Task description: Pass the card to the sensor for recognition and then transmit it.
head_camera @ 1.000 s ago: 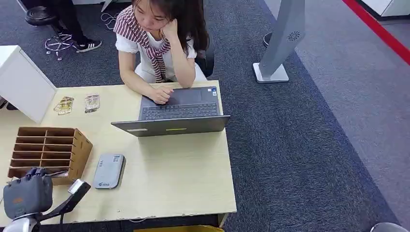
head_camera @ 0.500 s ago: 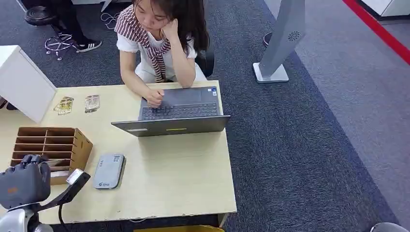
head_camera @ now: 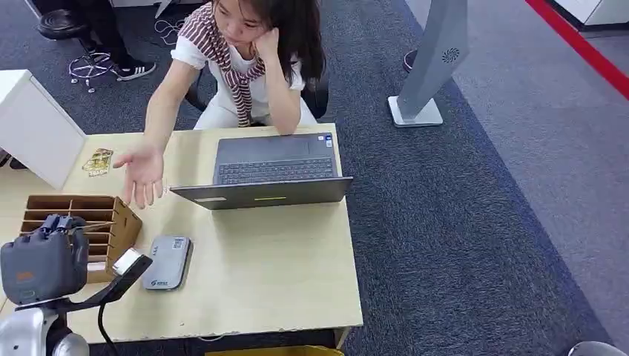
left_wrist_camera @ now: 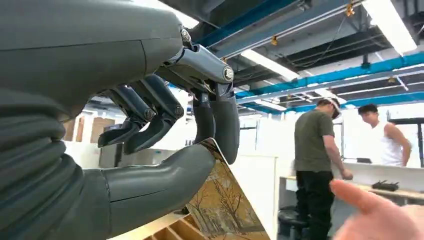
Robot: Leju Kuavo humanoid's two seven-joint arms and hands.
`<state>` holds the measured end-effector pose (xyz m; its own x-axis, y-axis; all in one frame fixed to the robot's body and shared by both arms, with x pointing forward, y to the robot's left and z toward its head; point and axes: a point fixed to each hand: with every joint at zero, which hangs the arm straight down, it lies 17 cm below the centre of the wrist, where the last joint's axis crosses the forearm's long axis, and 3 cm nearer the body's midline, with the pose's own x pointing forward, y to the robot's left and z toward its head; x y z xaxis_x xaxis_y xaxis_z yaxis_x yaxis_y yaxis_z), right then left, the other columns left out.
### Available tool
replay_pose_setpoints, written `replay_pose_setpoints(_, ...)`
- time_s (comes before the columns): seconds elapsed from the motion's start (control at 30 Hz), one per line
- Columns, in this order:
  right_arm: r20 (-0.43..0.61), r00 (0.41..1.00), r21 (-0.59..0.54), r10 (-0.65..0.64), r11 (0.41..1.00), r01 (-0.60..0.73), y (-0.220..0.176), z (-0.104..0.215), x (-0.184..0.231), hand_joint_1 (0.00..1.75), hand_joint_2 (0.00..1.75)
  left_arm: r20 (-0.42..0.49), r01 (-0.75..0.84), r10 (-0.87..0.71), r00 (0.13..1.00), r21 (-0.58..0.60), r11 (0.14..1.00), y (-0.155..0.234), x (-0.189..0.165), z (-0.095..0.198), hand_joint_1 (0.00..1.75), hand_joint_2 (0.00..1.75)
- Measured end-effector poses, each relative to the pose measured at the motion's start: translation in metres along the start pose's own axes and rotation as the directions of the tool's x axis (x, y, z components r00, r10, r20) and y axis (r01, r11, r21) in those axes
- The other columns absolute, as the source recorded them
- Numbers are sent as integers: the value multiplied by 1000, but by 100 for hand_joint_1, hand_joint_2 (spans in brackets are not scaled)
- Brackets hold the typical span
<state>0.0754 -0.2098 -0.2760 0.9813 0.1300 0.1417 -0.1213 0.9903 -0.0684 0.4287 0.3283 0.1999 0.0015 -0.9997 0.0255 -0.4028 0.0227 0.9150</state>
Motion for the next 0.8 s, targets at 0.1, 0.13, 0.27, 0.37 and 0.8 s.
replay_pose_setpoints(0.1,1,1000,2,5,1000,-5,0,0,0,0,0,4,-8,8,1000,12,1000,6,3,-5,175,175)
replay_pose_setpoints(0.13,1,1000,3,7,1000,-7,0,0,0,0,0,6,-9,9,1000,16,1000,7,4,-7,175,175)
replay_pose_setpoints(0.27,6,999,6,38,999,-38,1,0,1,0,0,-10,7,-6,1000,59,998,21,0,-26,175,175)
replay_pose_setpoints(0.37,21,997,10,80,997,-80,2,0,4,0,0,-41,22,-18,999,102,995,29,-11,-58,175,175)
replay_pose_setpoints(0.8,32,992,19,124,992,-125,4,1,7,0,0,-99,42,-33,995,94,995,27,-26,-122,175,175)
